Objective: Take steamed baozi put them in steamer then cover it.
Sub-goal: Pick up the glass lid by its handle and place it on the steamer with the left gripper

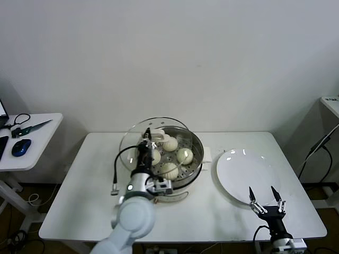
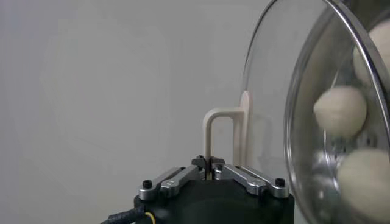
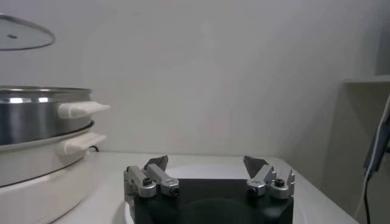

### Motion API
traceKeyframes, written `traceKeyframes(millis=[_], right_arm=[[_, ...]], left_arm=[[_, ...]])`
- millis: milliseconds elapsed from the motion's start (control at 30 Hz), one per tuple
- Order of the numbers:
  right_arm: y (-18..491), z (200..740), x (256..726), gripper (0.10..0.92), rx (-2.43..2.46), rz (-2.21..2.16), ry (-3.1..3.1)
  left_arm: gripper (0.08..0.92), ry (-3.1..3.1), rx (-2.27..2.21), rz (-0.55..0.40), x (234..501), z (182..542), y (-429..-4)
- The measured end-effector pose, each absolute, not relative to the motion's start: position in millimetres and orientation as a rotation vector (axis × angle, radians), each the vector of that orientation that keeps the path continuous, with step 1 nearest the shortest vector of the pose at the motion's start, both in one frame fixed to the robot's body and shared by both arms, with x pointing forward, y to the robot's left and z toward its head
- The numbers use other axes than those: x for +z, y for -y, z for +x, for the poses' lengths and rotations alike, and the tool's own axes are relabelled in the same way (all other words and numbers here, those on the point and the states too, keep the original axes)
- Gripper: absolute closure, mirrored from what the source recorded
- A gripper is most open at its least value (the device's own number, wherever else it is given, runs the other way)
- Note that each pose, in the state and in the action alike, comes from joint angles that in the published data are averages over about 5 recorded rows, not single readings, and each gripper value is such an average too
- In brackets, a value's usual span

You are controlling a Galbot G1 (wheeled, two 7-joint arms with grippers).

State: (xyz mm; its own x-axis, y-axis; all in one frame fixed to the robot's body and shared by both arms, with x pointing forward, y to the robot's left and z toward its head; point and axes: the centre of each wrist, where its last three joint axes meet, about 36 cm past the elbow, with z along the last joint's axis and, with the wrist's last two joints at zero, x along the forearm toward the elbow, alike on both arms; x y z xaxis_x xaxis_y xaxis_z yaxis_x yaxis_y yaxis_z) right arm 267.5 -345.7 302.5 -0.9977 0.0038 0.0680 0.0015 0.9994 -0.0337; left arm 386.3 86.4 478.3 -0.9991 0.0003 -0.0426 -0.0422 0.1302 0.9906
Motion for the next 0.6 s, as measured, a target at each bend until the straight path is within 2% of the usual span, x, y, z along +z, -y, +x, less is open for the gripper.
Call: traceKeyframes(millis=[233, 600], right_arm=[[348, 266, 304, 0.200, 0.046, -0.016, 3.082], [347, 265, 303, 0.200, 0.034, -0.034, 3.087]], left_arm=[[0.868, -2.342, 2.046, -0.026, 467, 395, -51], [0.868, -2.334, 2.079, -0.016, 440, 412, -32]])
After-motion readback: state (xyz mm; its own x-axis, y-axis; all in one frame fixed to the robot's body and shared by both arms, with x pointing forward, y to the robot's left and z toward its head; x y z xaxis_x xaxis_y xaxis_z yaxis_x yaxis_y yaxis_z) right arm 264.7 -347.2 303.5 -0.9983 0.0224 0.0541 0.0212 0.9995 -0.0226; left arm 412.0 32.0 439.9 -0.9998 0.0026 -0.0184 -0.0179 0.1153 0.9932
